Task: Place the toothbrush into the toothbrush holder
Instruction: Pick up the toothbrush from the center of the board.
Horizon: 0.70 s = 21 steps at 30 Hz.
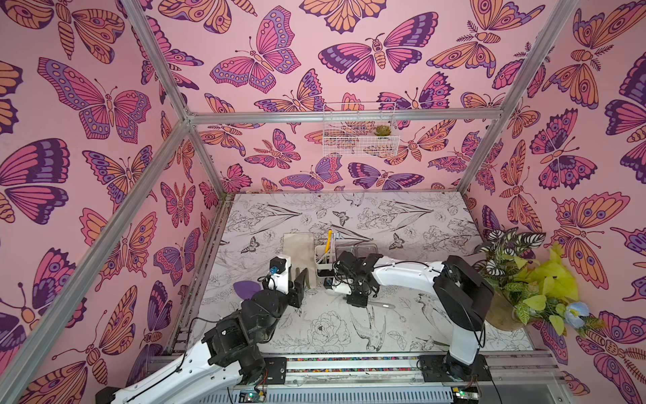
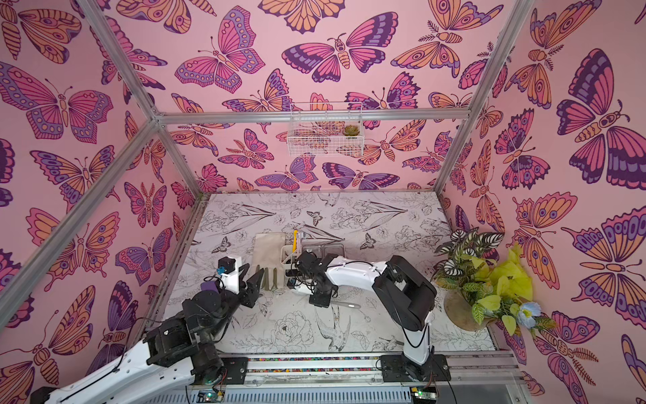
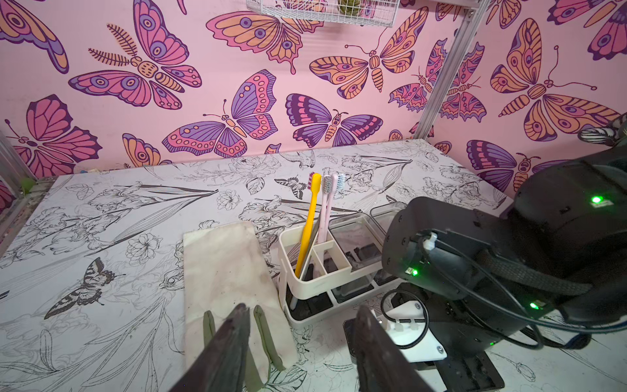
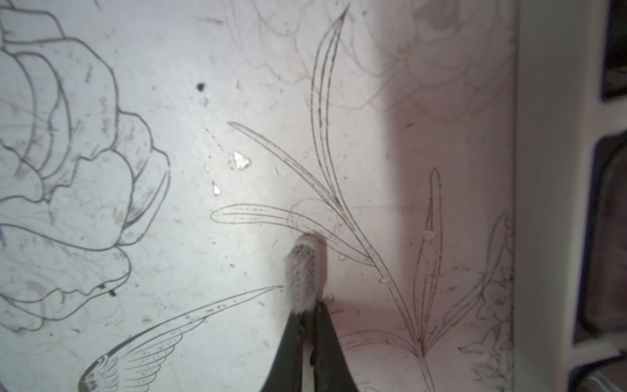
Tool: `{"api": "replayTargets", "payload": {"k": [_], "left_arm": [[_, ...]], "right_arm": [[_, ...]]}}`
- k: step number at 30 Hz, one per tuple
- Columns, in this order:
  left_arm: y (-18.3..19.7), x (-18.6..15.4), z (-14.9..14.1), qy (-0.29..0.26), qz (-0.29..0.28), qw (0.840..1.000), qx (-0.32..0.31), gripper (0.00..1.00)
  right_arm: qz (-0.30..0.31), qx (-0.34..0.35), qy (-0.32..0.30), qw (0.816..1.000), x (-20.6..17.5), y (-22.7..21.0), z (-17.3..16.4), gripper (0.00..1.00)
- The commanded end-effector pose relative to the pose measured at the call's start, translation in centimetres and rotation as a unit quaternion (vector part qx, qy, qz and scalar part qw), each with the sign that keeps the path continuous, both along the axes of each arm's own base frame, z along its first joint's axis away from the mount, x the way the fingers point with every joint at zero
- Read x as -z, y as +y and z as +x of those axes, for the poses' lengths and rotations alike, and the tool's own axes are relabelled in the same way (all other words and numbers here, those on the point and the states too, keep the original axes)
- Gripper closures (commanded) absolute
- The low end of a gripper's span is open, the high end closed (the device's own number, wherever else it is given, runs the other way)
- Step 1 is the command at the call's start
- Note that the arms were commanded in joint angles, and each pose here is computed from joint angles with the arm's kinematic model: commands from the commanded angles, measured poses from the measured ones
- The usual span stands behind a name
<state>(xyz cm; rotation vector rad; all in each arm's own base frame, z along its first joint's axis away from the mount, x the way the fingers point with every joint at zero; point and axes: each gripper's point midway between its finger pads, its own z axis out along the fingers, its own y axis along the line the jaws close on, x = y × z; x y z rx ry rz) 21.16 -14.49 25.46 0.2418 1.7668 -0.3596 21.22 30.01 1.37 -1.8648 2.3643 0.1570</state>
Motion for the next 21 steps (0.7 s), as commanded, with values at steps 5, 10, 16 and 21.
{"api": "replayTargets", "payload": {"k": [5,10,16,21], "left_arm": [[0.4,0.1,0.3,-0.004,0.007,1.0,-0.013,0.49],[0.3,0.3,0.4,-0.002,0.011,1.0,-0.012,0.49],[-0.6,0.9,0.5,0.007,0.025,1.0,0.001,0.48],[-1.2,1.1,0.6,0.018,0.032,0.999,0.011,0.47]], "right_arm": [[-0.022,0.043,0.011,0.999,2.0,-1.0,-0.1,1.0],[0.024,0.076,-0.022,0.997,0.1,0.1,1.0,1.0],[0.056,0.11,-0.072,0.99,-3.0,0.5,2.9,1.0],[0.122,0.137,-0.113,0.977,-7.4,1.2,3.9,1.0]]}}
